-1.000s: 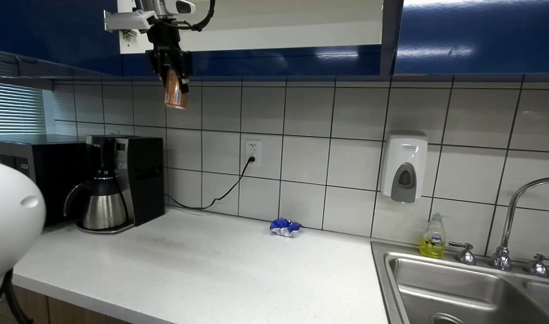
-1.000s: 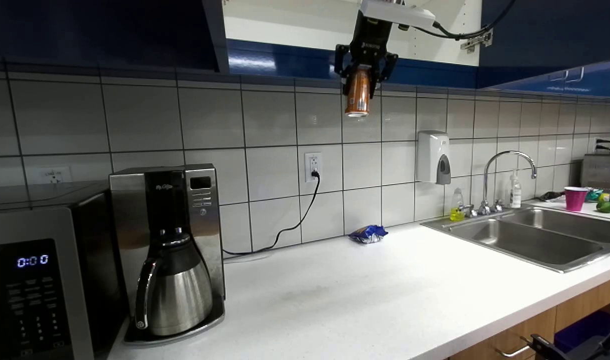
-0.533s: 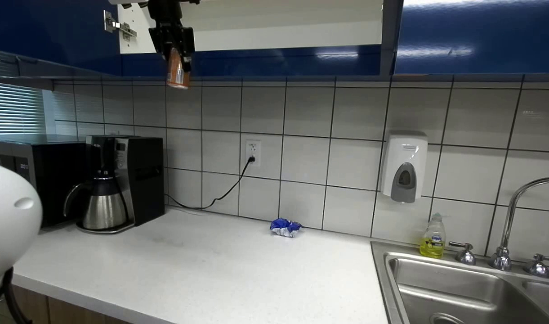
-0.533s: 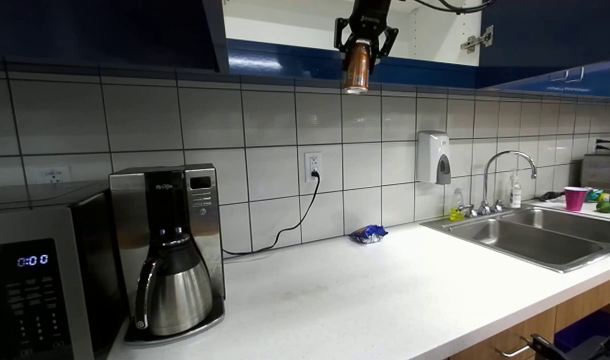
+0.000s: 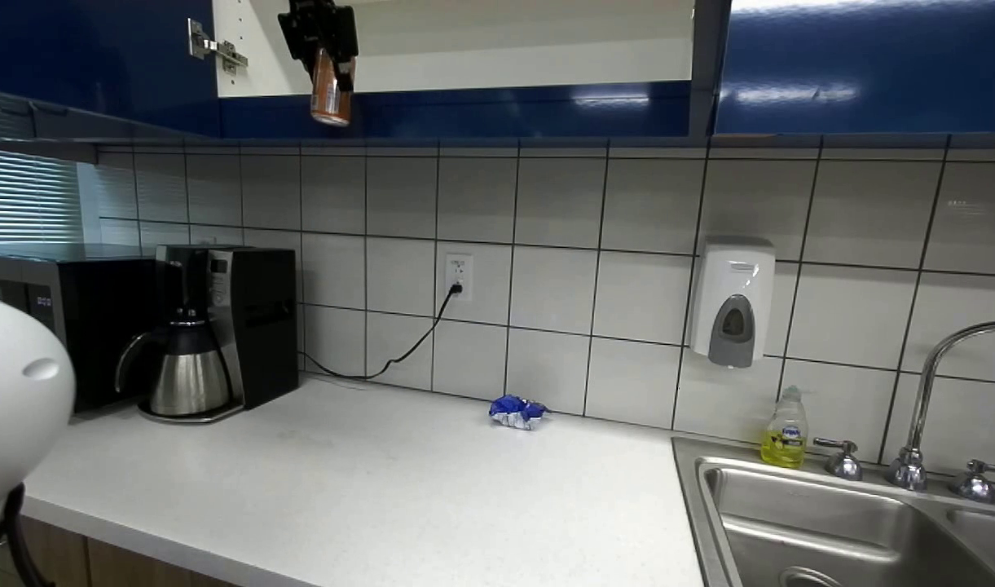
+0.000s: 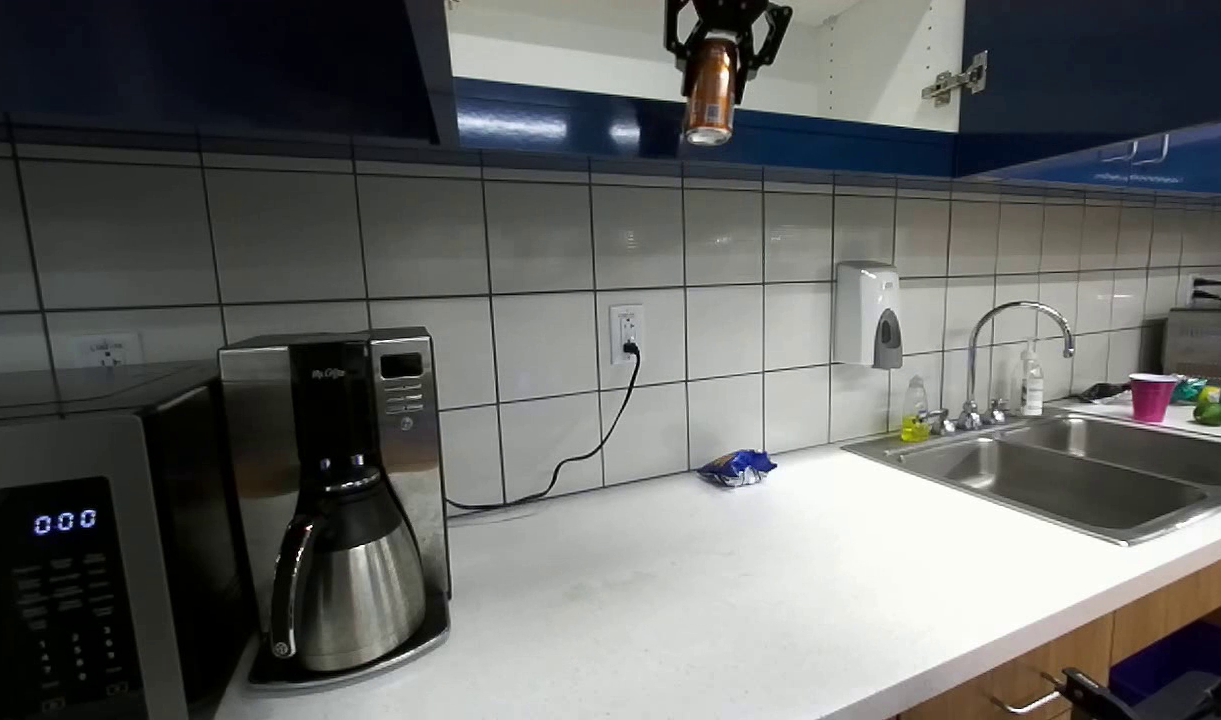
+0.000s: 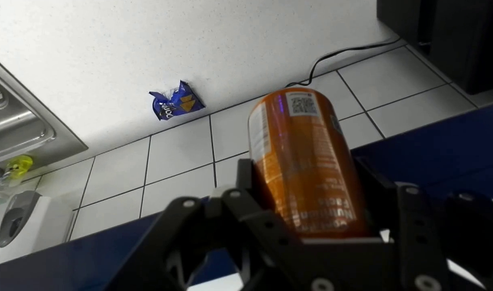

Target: Put the orange can in the open upper cabinet.

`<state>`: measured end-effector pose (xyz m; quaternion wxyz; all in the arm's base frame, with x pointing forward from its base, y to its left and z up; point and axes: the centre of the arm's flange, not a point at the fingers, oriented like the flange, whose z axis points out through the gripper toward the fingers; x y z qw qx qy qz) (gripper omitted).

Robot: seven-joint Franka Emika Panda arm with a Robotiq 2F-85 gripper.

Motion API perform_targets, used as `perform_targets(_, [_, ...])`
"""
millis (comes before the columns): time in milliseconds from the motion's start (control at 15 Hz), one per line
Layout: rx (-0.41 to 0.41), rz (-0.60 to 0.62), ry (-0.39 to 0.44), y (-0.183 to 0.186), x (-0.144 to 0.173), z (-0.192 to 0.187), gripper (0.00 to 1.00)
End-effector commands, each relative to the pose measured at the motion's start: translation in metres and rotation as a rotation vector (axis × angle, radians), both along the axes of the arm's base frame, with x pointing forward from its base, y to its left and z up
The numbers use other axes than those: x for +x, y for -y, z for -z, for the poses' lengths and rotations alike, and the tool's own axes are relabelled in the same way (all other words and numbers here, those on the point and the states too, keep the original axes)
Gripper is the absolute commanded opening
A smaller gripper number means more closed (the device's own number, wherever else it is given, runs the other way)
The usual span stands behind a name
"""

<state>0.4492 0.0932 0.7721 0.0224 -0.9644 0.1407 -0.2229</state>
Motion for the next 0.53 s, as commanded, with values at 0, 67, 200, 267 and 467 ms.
perform_targets(0, [-0.017,0.055,-0.004,-0.004,0.015,-0.033,0.38])
perform_targets(67, [-0.017,0.064,-0.005,-0.004,0.017,-0.038,0.38])
perform_targets(200, [-0.019,0.079,-0.008,-0.005,0.019,-0.045,0.38])
perform_targets(267, [-0.021,0.085,-0.009,-0.006,0.020,-0.050,0.38])
perform_targets(467, [-0.025,0.109,-0.013,-0.006,0.025,-0.063,0.38])
